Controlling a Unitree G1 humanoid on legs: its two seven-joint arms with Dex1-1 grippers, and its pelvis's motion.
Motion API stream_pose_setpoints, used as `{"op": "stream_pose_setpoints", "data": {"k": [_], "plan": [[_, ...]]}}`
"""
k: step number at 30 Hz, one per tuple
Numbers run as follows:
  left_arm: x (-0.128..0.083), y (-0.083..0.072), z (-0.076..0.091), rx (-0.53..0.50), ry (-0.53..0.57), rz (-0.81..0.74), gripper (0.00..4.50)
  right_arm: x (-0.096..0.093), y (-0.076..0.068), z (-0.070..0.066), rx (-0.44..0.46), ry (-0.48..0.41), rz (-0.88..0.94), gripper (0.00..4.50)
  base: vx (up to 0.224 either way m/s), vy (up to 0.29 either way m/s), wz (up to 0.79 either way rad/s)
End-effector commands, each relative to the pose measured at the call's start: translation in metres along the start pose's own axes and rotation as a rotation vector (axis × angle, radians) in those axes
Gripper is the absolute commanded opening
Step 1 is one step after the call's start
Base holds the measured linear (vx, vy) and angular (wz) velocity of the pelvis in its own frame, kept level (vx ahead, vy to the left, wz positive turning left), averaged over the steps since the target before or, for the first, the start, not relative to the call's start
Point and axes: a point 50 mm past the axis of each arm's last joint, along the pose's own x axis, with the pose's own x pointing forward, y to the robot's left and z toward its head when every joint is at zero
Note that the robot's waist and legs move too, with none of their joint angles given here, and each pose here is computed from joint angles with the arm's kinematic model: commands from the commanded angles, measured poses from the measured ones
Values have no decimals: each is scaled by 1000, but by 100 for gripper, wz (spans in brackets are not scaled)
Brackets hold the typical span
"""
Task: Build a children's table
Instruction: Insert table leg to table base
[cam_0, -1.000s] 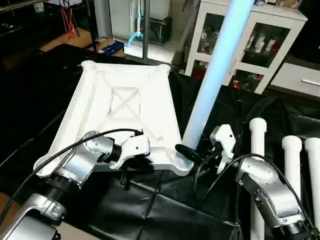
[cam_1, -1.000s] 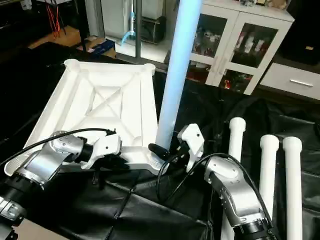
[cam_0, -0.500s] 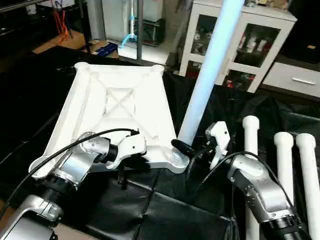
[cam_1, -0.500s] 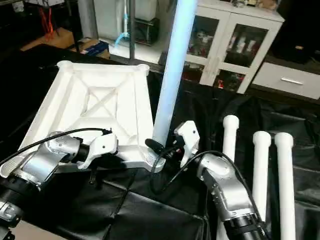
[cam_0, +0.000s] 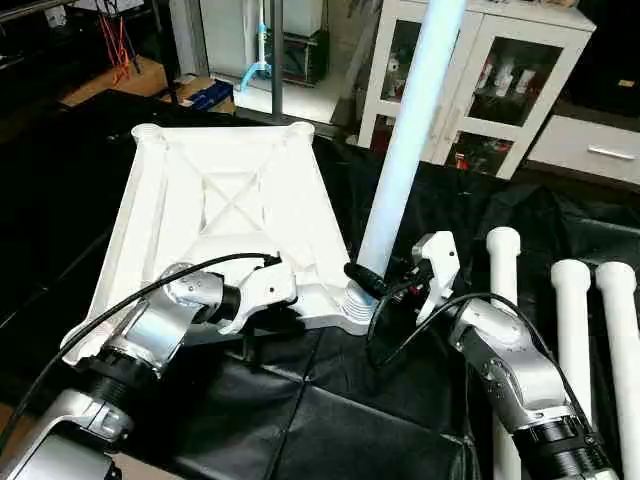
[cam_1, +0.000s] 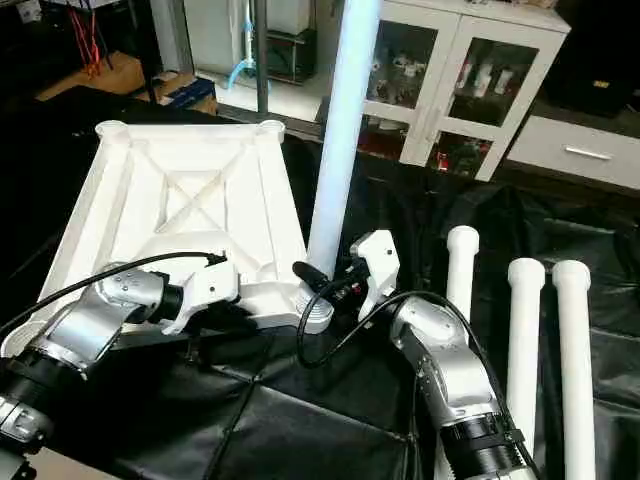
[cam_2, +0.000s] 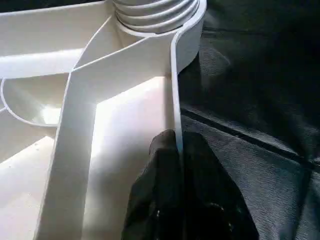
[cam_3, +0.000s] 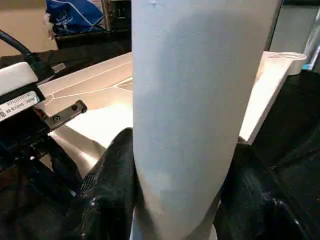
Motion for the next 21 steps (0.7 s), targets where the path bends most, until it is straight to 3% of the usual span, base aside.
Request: {"op": "stream_pose_setpoints", "data": {"k": [1,10,13,21], "plan": [[2,-4,2,30,7,-15,0,-23,-11,-50,54,242,-167,184,0,0,0],[1,-3,3,15,-21,11,0,-31,-4,-69,73,271,-191,184,0,0,0],[0,-5,4,15,-24,-22,0,-32,-2,-77,69,334,-161,184,0,0,0],[0,-1,7,20,-27,-19,0,-30,-11,-77,88,368,-206,184,0,0,0]]}}
